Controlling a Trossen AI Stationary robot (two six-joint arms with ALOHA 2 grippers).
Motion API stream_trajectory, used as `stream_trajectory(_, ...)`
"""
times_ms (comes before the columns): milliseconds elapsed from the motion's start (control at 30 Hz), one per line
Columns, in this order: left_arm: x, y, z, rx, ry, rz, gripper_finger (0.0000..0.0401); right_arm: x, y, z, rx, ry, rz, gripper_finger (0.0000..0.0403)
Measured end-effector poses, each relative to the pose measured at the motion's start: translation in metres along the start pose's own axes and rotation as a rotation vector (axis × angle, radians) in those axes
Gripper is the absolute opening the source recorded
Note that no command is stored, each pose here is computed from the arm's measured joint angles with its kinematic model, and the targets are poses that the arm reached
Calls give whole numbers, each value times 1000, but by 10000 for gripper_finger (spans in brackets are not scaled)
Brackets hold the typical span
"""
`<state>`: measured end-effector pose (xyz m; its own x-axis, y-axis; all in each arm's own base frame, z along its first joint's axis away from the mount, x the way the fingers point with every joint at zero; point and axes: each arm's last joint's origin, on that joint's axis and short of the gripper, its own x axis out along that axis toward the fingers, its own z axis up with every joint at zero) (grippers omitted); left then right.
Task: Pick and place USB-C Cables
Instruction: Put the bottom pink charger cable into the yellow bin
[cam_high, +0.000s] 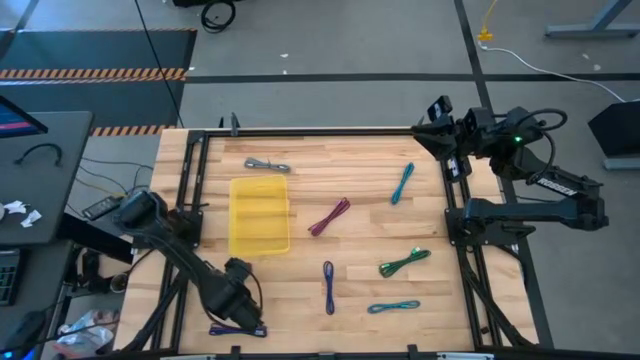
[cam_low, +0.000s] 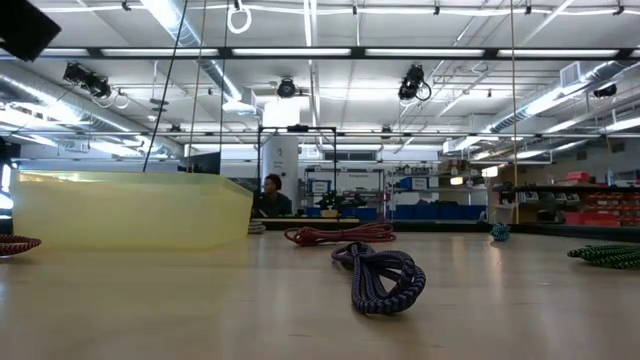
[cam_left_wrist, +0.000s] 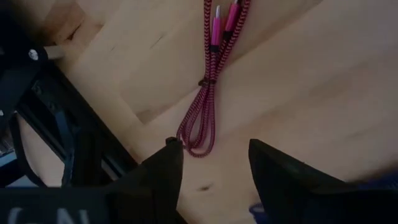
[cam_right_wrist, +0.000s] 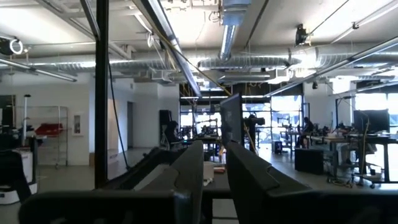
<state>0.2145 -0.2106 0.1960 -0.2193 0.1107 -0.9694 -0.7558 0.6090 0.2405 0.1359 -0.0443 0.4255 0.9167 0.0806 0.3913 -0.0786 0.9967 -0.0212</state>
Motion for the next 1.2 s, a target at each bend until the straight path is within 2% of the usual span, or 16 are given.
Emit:
stream_trajectory(233, 13, -9, 0, -18, -2, 14, 190, 0, 0, 1, -5, -10, 3, 76)
stream_trajectory(600, 58, -1, 3, -57, 2, -10, 190, -2, 3, 6, 2, -42, 36, 75)
stream_trajectory(900, 73, 4, 13, -76, 35, -44, 189, -2, 3, 7, 1, -45, 32, 76)
stream_trajectory(1000, 74, 3, 13, -78, 52, -52, 171, -2, 3, 7, 1, -45, 30, 75)
stream_trajectory(1200, 71, 3, 13, -80, 70, -90, 90, -2, 3, 7, -2, -50, 31, 76)
